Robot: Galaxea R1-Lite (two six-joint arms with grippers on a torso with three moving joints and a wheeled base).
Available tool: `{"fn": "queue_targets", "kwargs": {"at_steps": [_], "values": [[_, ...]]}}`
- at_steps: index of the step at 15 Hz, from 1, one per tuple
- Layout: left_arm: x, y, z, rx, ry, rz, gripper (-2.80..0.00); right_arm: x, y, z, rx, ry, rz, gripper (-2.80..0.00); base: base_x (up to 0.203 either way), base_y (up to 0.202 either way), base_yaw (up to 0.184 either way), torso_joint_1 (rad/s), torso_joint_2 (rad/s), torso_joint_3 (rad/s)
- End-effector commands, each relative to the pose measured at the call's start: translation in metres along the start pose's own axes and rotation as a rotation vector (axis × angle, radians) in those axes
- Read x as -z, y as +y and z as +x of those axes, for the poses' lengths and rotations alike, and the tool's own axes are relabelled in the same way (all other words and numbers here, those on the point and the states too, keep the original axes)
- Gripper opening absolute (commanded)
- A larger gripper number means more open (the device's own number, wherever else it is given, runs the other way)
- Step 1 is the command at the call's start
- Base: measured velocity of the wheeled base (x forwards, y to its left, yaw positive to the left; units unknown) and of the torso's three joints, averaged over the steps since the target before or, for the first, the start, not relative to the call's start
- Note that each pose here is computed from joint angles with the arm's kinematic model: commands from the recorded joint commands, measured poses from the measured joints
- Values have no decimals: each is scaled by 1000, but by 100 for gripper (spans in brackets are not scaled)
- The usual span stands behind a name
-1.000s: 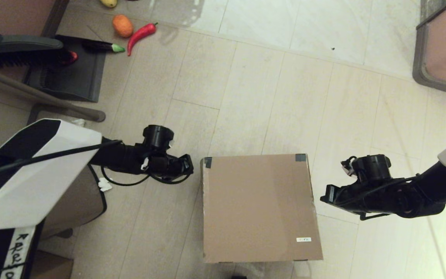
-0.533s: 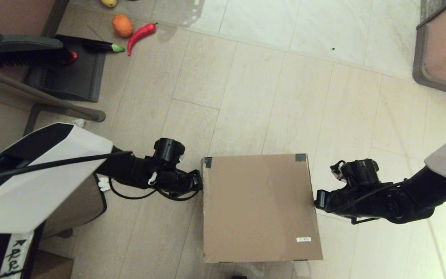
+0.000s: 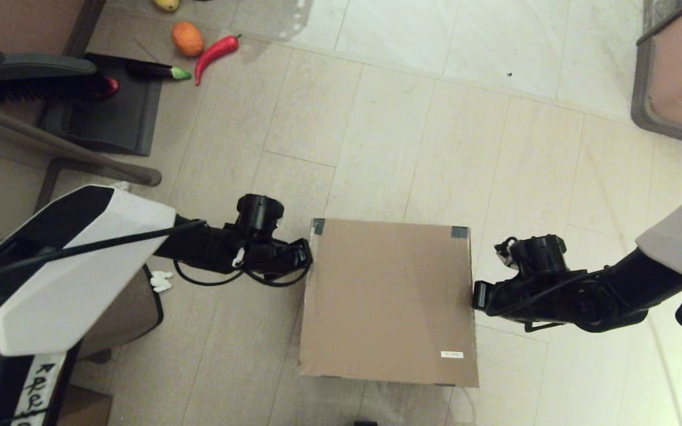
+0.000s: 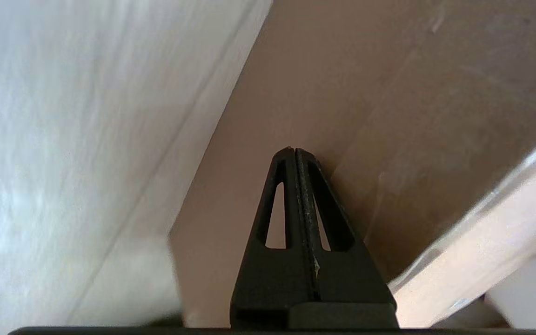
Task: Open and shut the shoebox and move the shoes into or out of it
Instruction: Open the shoe box
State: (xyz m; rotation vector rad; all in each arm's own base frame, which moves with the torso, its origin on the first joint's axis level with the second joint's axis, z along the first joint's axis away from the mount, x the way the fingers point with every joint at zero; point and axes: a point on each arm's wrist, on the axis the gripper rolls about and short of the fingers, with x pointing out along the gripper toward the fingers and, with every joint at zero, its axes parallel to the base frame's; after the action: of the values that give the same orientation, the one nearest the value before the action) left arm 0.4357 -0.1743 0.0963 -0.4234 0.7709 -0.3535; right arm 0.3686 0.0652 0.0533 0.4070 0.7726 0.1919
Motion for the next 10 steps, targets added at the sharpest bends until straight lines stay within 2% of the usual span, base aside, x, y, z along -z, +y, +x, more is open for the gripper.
{"fn": "queue_targets", "kwargs": {"at_steps": [1,4,6,7,10], "values": [[-22,-8,-6,19,-53,-6,-280,-5,2,0,-9,-20,-1,-280,0,0,0,0,0,0],[-40,-15,-14,23,-69,-46,-280,-24,9,0,-23,-53,1,-280,0,0,0,0,0,0],[-45,-7,-21,5,-80,-60,-280,-42,12,-2,-23,-83,20,-280,0,0,0,0,0,0],[-49,-1,-26,-17,-94,-70,-280,-50,6,-5,-9,-94,36,-280,0,0,0,0,0,0],[-51,20,-38,-73,-96,-104,-280,-55,-7,-19,21,-112,56,-280,0,0,0,0,0,0]]}}
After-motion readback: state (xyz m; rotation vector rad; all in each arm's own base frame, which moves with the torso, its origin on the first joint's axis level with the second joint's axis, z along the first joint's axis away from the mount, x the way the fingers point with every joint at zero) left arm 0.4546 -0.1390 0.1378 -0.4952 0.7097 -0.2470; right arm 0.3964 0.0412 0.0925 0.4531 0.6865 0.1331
